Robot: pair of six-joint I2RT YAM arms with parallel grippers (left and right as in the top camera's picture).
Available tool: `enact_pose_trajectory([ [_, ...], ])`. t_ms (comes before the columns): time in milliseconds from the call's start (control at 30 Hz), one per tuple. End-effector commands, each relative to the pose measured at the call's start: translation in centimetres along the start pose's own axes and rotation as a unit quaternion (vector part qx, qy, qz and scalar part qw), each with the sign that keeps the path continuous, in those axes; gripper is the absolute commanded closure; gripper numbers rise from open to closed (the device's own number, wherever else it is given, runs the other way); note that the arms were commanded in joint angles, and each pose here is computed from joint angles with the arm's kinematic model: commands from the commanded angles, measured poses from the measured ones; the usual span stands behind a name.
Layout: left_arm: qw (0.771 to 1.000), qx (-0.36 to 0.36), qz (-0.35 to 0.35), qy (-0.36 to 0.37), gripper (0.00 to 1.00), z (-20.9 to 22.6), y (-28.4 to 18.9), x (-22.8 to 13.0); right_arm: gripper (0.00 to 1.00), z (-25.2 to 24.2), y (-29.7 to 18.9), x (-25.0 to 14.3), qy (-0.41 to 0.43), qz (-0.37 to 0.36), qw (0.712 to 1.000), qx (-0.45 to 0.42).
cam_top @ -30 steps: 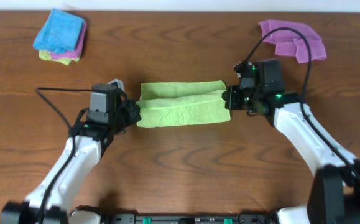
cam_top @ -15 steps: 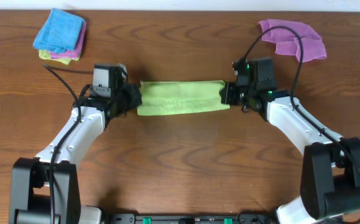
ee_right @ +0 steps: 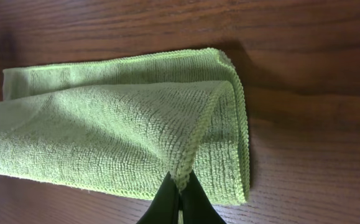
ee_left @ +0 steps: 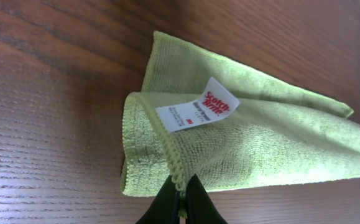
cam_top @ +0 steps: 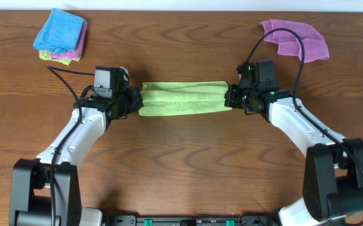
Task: Fold the cloth
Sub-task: 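Lift the near edge with both grippers and fold it over toward the far edge, then lower the folded strip and release it with the right gripper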
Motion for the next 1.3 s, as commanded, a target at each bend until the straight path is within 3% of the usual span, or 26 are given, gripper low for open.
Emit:
enact_pose_trajectory([
  [0, 0.999, 0.027, 0.023, 0.000, 0.94, 1.1, 1.2, -0.6, 0.98, -0.4, 0.1, 0.2, 0.007, -0.006, 1.000, -0.018],
  [167, 0.998, 0.036, 0.058, -0.013, 0.94, 1.8, 2.4, -1.7, 0.97, -0.6, 0.1, 0.3, 0.007, -0.013, 0.999, -0.031],
  [200, 0.998, 0.035, 0.055, -0.012, 0.92, 1.8, 2.5, -1.6, 0.67, -0.6, 0.1, 0.3, 0.007, -0.013, 0.999, -0.031],
  [233, 0.998, 0.034, 0.052, -0.011, 0.62, 1.7, 2.4, -1.5, 0.34, -0.6, 0.1, 0.4, 0.006, -0.015, 0.999, -0.030],
  [267, 0.998, 0.030, 0.050, -0.011, 0.17, 1.6, 2.3, -1.3, 0.12, -0.5, 0.1, 0.4, 0.006, -0.015, 1.000, -0.027],
  [300, 0.998, 0.025, 0.049, -0.010, 0.05, 1.5, 2.2, -1.2, 0.05, -0.4, 0.1, 0.5, 0.005, -0.016, 1.000, -0.023],
  [333, 0.999, 0.018, 0.045, -0.007, 0.05, 1.2, 2.0, -0.9, 0.00, -0.4, 0.1, 0.6, 0.004, -0.019, 1.000, -0.022],
  [400, 0.999, 0.010, 0.034, -0.002, 0.05, 0.7, 1.5, -0.3, 0.04, -0.1, 0.0, 0.8, 0.001, -0.027, 1.000, -0.015],
  [433, 1.000, 0.003, 0.028, 0.006, 0.05, 0.4, 1.1, 0.1, 0.17, 0.1, -0.1, 1.0, -0.001, -0.032, 0.999, -0.010],
  [467, 1.000, -0.003, 0.021, 0.016, 0.05, 0.1, 0.8, 0.5, 0.39, 0.3, -0.3, 1.2, -0.003, -0.038, 0.999, -0.003],
  [500, 0.999, -0.009, 0.009, 0.033, 0.04, -0.4, 0.2, 1.1, 0.94, 0.8, -0.7, 1.5, -0.007, -0.044, 0.999, 0.010],
  [533, 0.999, -0.011, 0.003, 0.044, 0.00, -0.7, -0.1, 1.3, 0.99, 1.1, -0.9, 1.7, -0.010, -0.050, 0.999, 0.020],
  [600, 0.998, -0.009, -0.009, 0.060, 0.40, -1.2, -0.3, 1.5, 0.98, 1.8, -1.3, 1.9, -0.020, -0.060, 0.997, 0.031],
  [633, 0.998, 0.004, -0.011, 0.063, 0.80, -1.2, -0.1, 1.5, 0.98, 2.0, -1.3, 1.9, -0.027, -0.062, 0.997, 0.034],
  [667, 0.998, 0.018, -0.014, 0.065, 0.94, -1.1, 0.1, 1.5, 0.98, 2.0, -1.2, 1.9, -0.029, -0.063, 0.997, 0.031],
  [967, 0.989, 0.114, -0.021, 0.089, 0.94, -1.1, 3.1, 0.7, 0.98, 1.5, 0.6, 1.5, -0.061, -0.101, 0.991, -0.067],
  [1267, 0.989, 0.116, -0.019, 0.087, 0.94, -1.1, 3.4, 0.5, 0.99, -0.9, 5.8, -0.5, -0.053, -0.035, 0.994, -0.088],
])
Point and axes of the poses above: each gripper's point midway between its finger pads, its own y axis out along the fingers, its own z axis along the line the jaws close on, x = y × z, the point moved 8 cm from there along -y, back along the fingers, and after that the axes turned 11 degrees about y, right-handed, at the moved point
